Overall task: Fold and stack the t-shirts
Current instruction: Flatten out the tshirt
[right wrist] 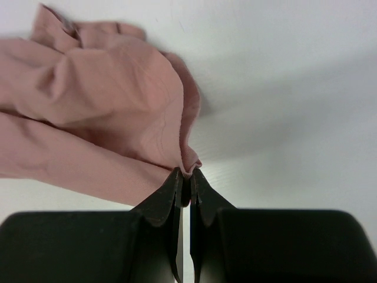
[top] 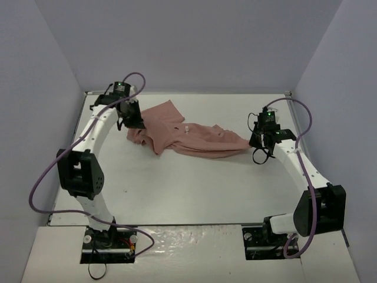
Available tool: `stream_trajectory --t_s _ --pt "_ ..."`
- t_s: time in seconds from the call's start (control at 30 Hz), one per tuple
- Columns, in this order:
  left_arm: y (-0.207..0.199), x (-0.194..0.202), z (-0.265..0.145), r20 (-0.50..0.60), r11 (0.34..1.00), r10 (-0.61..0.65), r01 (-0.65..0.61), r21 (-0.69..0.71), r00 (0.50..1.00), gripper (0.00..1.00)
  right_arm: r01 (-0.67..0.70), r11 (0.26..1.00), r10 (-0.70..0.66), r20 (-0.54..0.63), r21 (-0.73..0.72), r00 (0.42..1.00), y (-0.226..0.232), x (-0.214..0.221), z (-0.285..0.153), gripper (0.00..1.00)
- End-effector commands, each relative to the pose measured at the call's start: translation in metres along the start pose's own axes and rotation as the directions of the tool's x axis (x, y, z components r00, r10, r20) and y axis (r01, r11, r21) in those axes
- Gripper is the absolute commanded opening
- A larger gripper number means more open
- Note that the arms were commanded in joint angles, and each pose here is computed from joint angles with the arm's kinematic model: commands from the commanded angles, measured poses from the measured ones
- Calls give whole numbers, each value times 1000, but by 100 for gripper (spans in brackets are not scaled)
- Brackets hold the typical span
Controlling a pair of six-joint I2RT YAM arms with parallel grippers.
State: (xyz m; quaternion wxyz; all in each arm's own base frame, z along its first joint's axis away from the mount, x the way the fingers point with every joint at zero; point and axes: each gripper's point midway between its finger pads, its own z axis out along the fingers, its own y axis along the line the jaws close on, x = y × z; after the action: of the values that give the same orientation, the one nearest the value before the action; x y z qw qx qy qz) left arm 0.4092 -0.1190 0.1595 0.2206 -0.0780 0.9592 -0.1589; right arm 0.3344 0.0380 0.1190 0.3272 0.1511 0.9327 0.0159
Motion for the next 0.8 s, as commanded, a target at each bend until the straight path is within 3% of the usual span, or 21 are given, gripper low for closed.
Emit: stream_trajectory --t_s 0.0,0.1,0.23,0.4,0.53,0.63,0.77 --pt "-14 -40 -115 215 994 -22 -1 108 976 0 -35 999 37 196 -16 980 7 -67 -47 0" --pt "-24 -56 -162 297 980 -61 1 199 953 0 -57 998 66 272 -40 960 11 -98 -72 0" --pt "-24 -84 -242 466 958 -115 -26 285 877 0 -66 994 94 380 -87 920 21 -146 -111 0" --pt "-42 -108 -310 609 937 -122 -112 331 784 0 -56 987 124 489 -151 864 38 -200 -155 0" --pt "-66 -114 -370 741 910 -105 -237 341 664 0 -28 978 144 578 -205 803 51 -240 -195 0" --pt "-86 -114 -419 828 873 -124 -336 352 546 0 3 965 174 653 -261 737 58 -266 -241 0" --pt "-110 -98 -479 885 820 -166 -438 369 435 0 44 950 208 731 -310 650 60 -287 -298 0"
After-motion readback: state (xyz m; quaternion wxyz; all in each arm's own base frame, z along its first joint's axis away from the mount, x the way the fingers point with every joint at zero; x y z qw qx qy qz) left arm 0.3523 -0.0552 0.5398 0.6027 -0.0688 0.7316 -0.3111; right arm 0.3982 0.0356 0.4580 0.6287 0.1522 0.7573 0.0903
